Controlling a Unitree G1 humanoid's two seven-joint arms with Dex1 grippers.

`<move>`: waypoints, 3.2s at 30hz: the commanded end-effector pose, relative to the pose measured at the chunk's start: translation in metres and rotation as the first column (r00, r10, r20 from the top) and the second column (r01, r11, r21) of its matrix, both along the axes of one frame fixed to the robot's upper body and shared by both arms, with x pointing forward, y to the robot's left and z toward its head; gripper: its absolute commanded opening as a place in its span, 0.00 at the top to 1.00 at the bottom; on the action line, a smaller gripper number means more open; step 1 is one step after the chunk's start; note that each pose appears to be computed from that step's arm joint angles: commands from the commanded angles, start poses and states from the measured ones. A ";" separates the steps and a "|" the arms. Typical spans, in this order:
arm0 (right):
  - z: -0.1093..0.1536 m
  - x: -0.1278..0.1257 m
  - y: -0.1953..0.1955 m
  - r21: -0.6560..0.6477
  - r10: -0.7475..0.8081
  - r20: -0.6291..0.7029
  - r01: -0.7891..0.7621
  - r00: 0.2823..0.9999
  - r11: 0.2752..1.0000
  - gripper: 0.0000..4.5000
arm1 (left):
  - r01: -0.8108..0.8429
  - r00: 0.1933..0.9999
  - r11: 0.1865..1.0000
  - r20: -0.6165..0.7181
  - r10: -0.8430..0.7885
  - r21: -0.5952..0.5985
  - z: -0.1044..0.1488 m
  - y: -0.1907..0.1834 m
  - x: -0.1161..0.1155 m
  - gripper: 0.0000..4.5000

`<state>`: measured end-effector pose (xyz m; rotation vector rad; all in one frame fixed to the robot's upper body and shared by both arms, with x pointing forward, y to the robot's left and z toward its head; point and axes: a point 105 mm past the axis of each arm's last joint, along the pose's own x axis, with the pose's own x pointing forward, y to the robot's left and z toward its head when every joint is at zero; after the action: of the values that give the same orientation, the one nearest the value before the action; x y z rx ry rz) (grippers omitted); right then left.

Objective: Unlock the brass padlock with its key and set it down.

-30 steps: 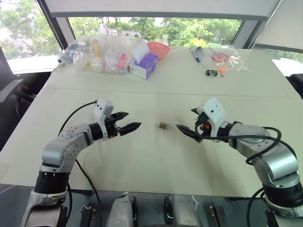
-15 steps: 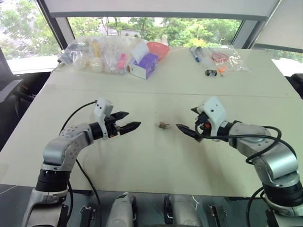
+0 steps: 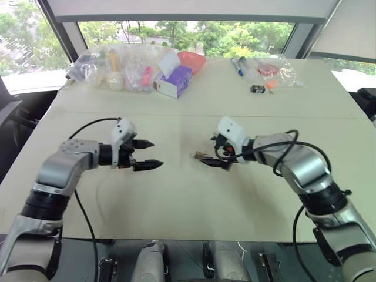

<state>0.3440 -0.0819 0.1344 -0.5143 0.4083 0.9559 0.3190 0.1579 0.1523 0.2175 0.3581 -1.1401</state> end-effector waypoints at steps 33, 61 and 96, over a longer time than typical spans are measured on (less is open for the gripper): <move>0.088 0.002 0.020 -0.217 0.266 0.692 -0.158 0.671 0.963 0.85 | -0.068 0.997 0.899 -0.069 0.042 -0.433 0.036 -0.038 0.031 0.00; 0.103 -0.013 0.033 -0.218 0.271 0.729 -0.161 0.629 0.963 0.85 | 0.079 0.993 0.841 -0.028 -0.111 -0.535 0.061 -0.073 0.048 0.57; 0.106 -0.014 0.033 -0.206 0.264 0.728 -0.166 0.633 0.964 0.85 | 0.227 0.972 0.905 0.142 -0.187 -0.361 0.064 -0.065 0.047 0.86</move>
<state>0.3383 -0.0533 0.2138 -1.0273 -0.2555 0.8852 0.3684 0.0870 0.2013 0.0813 0.0055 -1.3590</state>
